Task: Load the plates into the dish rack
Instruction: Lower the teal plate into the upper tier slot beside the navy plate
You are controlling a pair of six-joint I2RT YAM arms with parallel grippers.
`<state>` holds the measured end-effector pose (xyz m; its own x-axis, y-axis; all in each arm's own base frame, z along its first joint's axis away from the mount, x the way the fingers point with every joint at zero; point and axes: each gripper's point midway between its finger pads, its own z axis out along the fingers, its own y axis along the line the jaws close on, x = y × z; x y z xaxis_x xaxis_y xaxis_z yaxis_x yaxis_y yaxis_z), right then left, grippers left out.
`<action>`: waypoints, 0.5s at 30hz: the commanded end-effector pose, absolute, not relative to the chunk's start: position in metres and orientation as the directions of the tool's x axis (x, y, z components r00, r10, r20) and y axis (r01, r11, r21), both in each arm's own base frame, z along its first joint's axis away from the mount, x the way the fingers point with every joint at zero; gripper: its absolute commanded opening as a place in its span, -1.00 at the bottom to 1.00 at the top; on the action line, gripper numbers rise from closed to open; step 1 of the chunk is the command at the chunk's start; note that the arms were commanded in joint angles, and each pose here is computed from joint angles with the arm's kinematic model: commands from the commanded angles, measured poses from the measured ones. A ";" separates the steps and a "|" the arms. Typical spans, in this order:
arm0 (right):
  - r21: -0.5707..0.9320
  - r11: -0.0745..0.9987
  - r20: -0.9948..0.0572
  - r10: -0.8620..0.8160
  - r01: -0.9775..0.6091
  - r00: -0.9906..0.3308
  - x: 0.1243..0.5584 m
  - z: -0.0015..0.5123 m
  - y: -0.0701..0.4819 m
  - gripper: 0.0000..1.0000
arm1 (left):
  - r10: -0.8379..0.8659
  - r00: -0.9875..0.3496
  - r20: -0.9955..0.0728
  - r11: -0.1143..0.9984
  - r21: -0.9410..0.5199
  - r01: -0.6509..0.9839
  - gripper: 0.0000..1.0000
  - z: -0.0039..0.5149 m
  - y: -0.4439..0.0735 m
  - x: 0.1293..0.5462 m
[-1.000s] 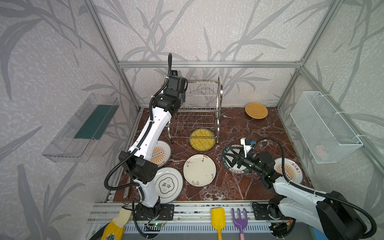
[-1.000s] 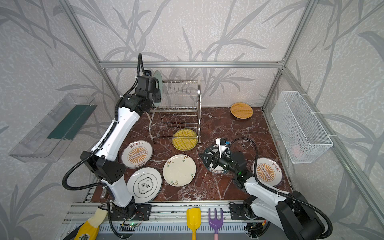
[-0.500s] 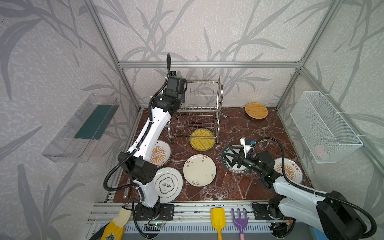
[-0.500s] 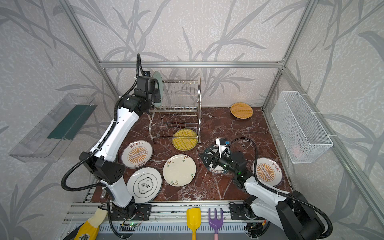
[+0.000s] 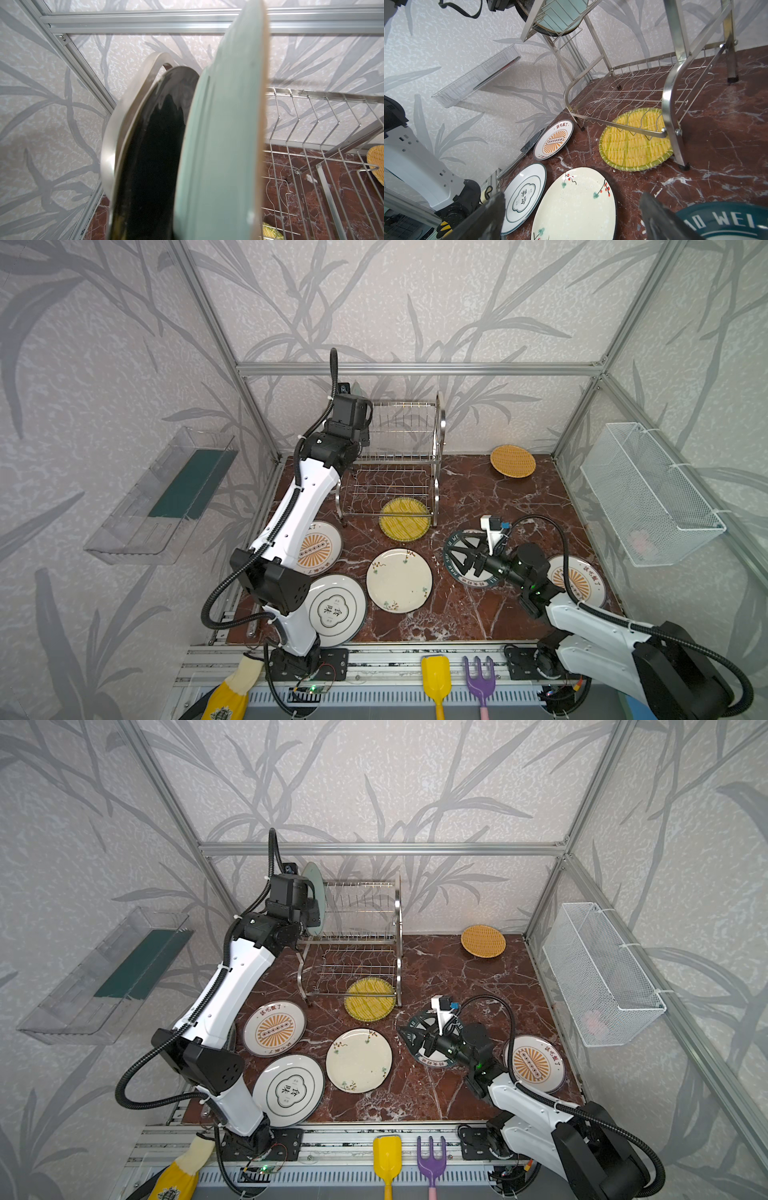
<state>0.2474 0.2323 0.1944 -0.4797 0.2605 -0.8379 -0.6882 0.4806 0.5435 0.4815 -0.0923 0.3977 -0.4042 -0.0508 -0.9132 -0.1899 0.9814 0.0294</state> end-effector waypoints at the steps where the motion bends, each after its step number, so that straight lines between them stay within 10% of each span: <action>1: 0.512 0.465 -0.859 0.269 -0.722 -0.435 0.249 0.214 0.236 0.98 | -0.091 -0.310 -0.946 0.981 -0.031 -0.194 -0.54 0.435 -0.088 0.465; 15: 0.505 0.470 -0.863 0.267 -0.724 -0.428 0.249 0.216 0.236 0.98 | -0.110 -0.298 -0.948 0.984 -0.060 -0.170 -0.39 0.446 -0.091 0.460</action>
<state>0.2462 0.2328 0.1920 -0.4857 0.2516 -0.8371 -0.6865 0.4830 0.5435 0.4712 -0.0900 0.4216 -0.3450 -0.0757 -0.9356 -0.1871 0.9823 -0.0104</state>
